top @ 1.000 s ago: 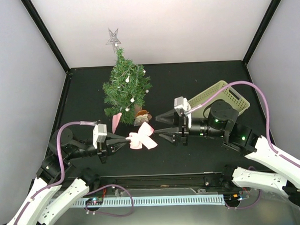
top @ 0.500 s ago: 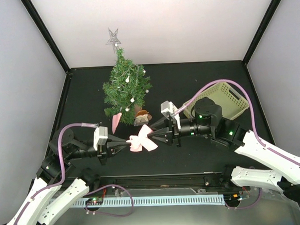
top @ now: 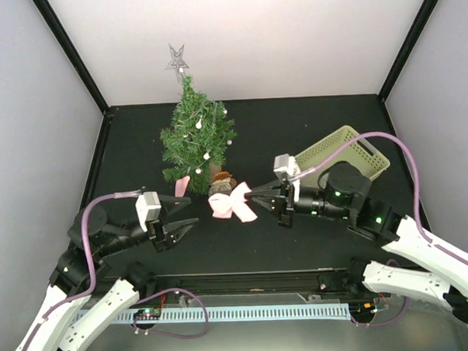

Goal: Decorate the small christmas tree
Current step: Place the decoration item on the Christmas tree.

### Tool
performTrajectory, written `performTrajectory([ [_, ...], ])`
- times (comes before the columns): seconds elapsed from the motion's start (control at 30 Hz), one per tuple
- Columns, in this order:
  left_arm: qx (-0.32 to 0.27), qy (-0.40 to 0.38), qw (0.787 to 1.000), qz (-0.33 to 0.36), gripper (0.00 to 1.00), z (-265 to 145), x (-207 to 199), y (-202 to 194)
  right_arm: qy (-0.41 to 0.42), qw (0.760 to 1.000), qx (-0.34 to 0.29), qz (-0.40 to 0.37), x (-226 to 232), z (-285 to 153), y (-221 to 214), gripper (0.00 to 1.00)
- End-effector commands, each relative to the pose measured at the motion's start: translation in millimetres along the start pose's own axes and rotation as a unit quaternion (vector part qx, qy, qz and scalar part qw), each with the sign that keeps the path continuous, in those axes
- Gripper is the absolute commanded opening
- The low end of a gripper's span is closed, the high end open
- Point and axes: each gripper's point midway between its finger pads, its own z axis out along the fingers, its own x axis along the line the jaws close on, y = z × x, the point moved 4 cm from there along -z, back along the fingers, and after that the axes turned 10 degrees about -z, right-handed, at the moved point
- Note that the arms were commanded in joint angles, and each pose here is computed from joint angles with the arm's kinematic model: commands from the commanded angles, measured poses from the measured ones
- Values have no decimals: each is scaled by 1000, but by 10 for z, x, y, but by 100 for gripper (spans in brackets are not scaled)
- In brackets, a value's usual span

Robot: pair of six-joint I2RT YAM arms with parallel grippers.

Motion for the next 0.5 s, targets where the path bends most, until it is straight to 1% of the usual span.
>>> performTrajectory([
  [0.0,-91,90,992,21,69,-285,15,336,-139,987,-74,-36,-225,-349,249,1],
  [0.03,-104,98,989,29,79,-327,17,353,-159,983,-84,-42,-249,-419,281,1],
  [0.07,-118,111,986,35,83,-369,33,366,-174,979,-91,-52,-259,-480,314,1],
  [0.17,-135,130,981,47,88,-434,67,331,-207,970,-95,-81,-287,-605,400,1],
  [0.2,-136,137,980,49,97,-446,88,317,-219,967,-92,-91,-306,-635,431,1],
  [0.27,-132,156,978,47,99,-452,148,279,-243,960,-84,-112,-355,-661,483,1],
  [0.37,-123,179,975,44,99,-436,241,225,-267,951,-64,-142,-434,-635,563,1],
  [0.47,-112,193,974,40,99,-404,317,171,-258,952,-47,-159,-494,-540,638,1],
])
